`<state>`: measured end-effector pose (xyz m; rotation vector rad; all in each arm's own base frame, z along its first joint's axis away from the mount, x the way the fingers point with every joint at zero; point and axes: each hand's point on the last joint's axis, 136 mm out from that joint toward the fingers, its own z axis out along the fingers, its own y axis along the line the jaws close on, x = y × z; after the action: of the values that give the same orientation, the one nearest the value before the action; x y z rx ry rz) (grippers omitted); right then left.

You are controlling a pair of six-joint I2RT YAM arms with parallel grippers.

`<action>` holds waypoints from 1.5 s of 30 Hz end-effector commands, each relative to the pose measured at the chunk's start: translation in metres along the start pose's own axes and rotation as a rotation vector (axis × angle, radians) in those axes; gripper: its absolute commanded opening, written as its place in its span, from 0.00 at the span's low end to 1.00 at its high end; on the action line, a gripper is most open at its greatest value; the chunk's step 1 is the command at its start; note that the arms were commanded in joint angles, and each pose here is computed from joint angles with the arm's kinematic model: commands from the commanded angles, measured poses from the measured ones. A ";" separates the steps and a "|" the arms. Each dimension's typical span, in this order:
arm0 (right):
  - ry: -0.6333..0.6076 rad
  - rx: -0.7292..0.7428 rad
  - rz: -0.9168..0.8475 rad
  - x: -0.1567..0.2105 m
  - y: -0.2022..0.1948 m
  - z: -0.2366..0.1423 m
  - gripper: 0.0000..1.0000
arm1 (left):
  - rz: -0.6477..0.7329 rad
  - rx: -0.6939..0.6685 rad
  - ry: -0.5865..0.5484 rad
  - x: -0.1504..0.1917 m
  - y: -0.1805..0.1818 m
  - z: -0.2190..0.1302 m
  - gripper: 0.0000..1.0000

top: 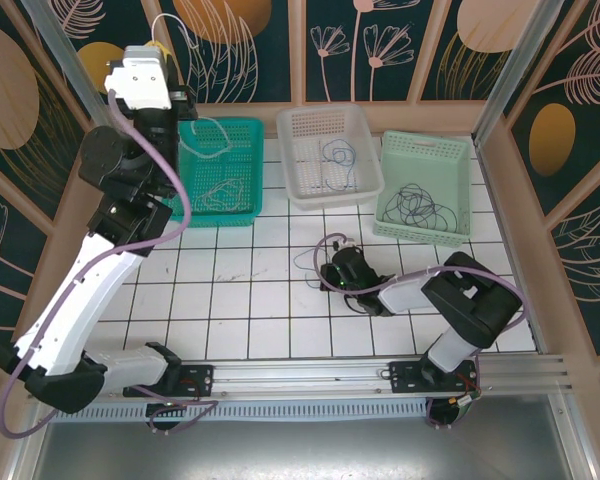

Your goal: Untangle the cables

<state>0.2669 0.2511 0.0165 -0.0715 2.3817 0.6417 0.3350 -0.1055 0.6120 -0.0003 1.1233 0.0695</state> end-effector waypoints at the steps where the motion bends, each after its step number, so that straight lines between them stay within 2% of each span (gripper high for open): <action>1: 0.181 0.162 -0.023 0.051 -0.049 -0.010 0.00 | -0.012 0.012 0.055 0.031 0.002 0.012 0.05; 11: 0.161 0.128 -0.034 0.042 -0.039 -0.013 0.00 | -0.020 -0.001 0.193 0.116 0.020 0.046 0.05; 20: 0.151 0.126 -0.045 0.036 -0.035 -0.016 0.00 | -0.061 -0.009 0.338 0.198 0.029 0.053 0.06; 26: 0.116 0.075 -0.083 0.024 -0.018 -0.021 0.00 | -0.058 -0.027 0.470 0.275 0.028 0.046 0.06; 30: 0.087 0.047 -0.118 0.016 -0.008 -0.028 0.00 | -0.066 -0.034 0.597 0.328 0.023 0.043 0.08; 31: 0.076 0.038 -0.123 0.013 -0.006 -0.030 0.00 | -0.071 -0.039 0.621 0.338 0.023 0.041 0.11; 33: 0.046 0.017 -0.129 0.006 0.000 -0.035 0.00 | -0.103 -0.056 0.669 0.358 0.022 0.033 0.31; 34: 0.030 0.006 -0.129 0.001 0.004 -0.038 0.00 | -0.126 -0.052 0.684 0.365 0.020 0.028 0.36; 36: -0.003 -0.028 -0.137 -0.008 0.013 -0.043 0.00 | -0.189 -0.033 0.699 0.376 0.014 0.018 0.55; 39: -0.049 -0.077 -0.154 -0.025 0.028 -0.052 0.00 | -0.269 0.012 0.676 0.371 0.005 0.007 0.72; 41: -0.072 -0.094 -0.164 -0.035 0.036 -0.057 0.00 | -0.299 0.039 0.656 0.360 0.000 0.001 0.79; 45: -0.096 -0.134 -0.191 -0.052 0.051 -0.065 0.00 | -0.324 0.136 0.601 0.329 -0.025 -0.017 0.86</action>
<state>0.2532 0.2496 0.0877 -0.2600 2.2614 0.6616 0.4804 -0.0868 0.2507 -0.1326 1.8760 -0.1714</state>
